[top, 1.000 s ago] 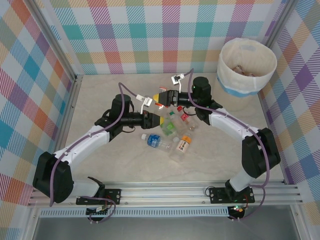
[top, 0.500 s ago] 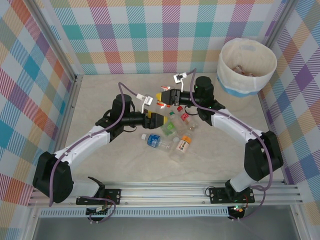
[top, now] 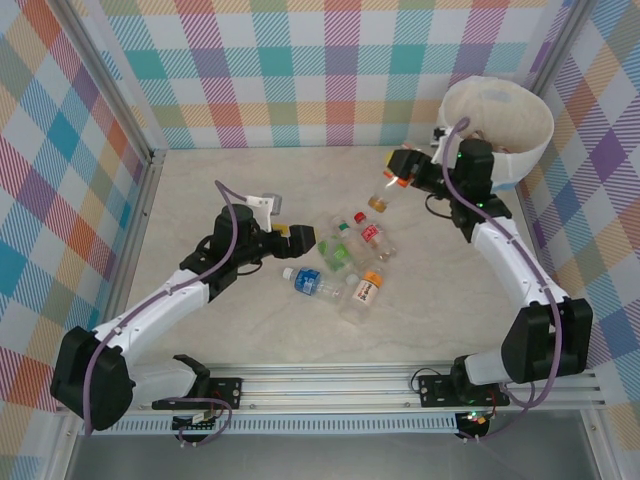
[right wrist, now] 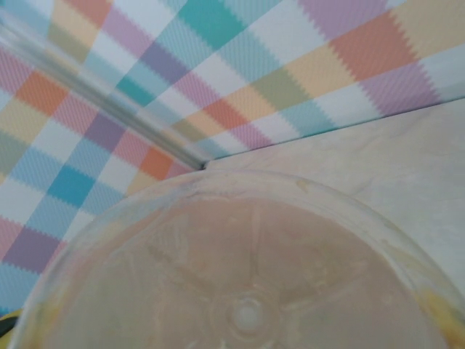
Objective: Put the plastic bottles in the bin
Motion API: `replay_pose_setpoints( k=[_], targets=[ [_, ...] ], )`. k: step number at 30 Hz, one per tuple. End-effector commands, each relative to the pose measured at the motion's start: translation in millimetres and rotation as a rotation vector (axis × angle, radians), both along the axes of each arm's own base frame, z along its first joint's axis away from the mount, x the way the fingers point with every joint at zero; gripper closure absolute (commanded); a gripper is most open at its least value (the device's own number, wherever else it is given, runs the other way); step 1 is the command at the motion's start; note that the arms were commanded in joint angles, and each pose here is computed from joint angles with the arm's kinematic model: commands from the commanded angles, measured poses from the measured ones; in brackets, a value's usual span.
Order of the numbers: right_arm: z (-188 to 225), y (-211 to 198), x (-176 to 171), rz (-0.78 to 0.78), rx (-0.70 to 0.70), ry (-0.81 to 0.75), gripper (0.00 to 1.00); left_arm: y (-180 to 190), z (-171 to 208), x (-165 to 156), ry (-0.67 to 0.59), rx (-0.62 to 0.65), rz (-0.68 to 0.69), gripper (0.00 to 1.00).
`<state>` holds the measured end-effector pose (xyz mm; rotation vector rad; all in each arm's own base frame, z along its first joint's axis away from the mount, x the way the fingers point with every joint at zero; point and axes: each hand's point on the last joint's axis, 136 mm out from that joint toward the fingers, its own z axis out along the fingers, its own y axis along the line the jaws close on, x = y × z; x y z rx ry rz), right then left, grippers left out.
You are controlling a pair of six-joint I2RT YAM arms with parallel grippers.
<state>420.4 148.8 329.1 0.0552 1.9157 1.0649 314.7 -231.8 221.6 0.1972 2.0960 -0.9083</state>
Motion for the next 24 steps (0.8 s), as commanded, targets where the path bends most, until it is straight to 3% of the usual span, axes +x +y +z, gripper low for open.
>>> replay_pose_setpoints(
  k=[1, 7, 14, 20, 24],
  targets=[
    [42.8, -37.0, 4.4, -0.103, -0.033, -0.083, 0.48, 21.5, -5.1, 6.0, -0.007, 0.040, 0.131, 0.00],
    [91.6, -95.4, 21.6, -0.371, -0.136, -0.243, 0.47, 22.5, -21.7, -3.2, 0.080, 0.016, 0.139, 0.00],
    [136.2, -168.7, 35.3, -0.730, -0.058, -0.388, 0.45, 18.9, -41.3, -11.4, 0.176, -0.025, 0.136, 0.00],
    [141.5, -214.3, 47.8, -0.905, 0.038, -0.398, 0.42, 19.8, -40.4, -6.4, 0.169, -0.074, 0.174, 0.00],
    [133.5, -233.5, 57.3, -0.991, -0.098, -0.392, 0.40, 19.0, -42.3, -5.4, 0.179, -0.070, 0.174, 0.00]
  ],
)
